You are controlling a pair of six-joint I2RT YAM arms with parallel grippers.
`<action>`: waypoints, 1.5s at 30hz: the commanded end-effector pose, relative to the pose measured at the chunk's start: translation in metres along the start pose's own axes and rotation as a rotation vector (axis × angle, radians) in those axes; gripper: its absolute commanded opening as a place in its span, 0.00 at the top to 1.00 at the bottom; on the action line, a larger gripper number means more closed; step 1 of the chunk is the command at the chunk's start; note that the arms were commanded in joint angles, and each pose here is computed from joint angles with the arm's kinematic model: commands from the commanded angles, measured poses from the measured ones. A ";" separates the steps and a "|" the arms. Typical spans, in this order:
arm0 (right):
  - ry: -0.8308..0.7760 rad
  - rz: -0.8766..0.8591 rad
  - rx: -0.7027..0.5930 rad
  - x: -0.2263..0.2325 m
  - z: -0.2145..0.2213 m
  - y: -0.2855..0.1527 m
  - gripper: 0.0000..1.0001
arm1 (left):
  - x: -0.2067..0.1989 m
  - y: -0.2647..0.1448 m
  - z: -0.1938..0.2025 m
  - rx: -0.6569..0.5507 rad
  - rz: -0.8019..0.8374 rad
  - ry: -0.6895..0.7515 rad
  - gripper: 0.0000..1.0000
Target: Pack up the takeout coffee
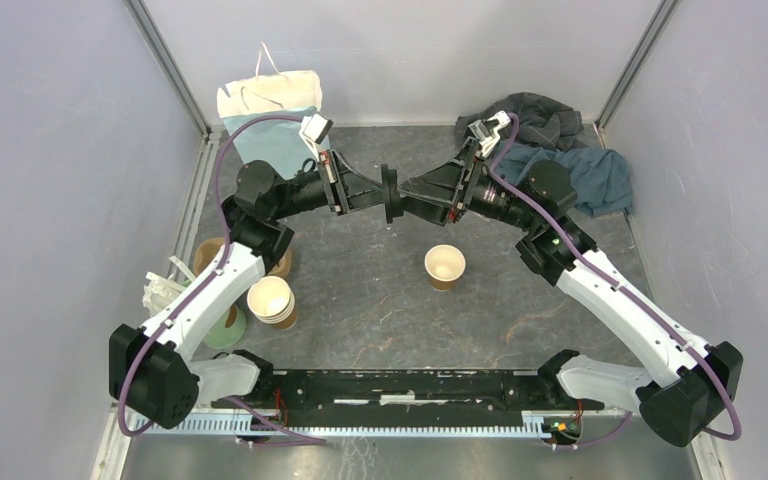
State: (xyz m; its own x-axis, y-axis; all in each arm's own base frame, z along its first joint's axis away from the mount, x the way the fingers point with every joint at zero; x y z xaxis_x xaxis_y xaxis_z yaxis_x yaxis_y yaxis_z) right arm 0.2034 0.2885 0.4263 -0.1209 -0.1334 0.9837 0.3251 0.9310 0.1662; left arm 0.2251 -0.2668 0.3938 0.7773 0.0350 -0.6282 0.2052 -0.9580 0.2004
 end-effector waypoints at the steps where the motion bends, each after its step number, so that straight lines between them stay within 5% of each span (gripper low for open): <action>1: -0.027 -0.059 0.011 0.016 0.003 0.000 0.07 | -0.020 0.000 -0.011 -0.019 0.040 0.112 0.98; 36: -0.028 -0.035 0.029 0.007 0.003 0.003 0.24 | -0.013 0.002 -0.008 -0.009 -0.022 0.106 0.98; 45: -0.025 -0.060 0.015 0.006 0.003 -0.002 0.28 | 0.005 -0.003 0.001 0.024 -0.123 0.084 0.75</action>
State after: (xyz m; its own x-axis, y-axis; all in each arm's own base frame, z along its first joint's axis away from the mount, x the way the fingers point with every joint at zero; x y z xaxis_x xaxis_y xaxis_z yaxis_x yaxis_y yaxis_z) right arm 0.2079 0.2914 0.4169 -0.1128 -0.1204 0.9863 0.3272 0.9328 0.1513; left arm 0.2280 -0.2682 0.3854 0.7605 0.1195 -0.6383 0.2553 -0.9588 0.1246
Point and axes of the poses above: each gripper's point midway between its finger pads, its own y axis out along the fingers, its own x axis along the line the jaws close on, z = x × y, the point moved 2 cm from there along -y, back along the fingers, and after that the axes turned 14 degrees about y, right-handed, at the moved point
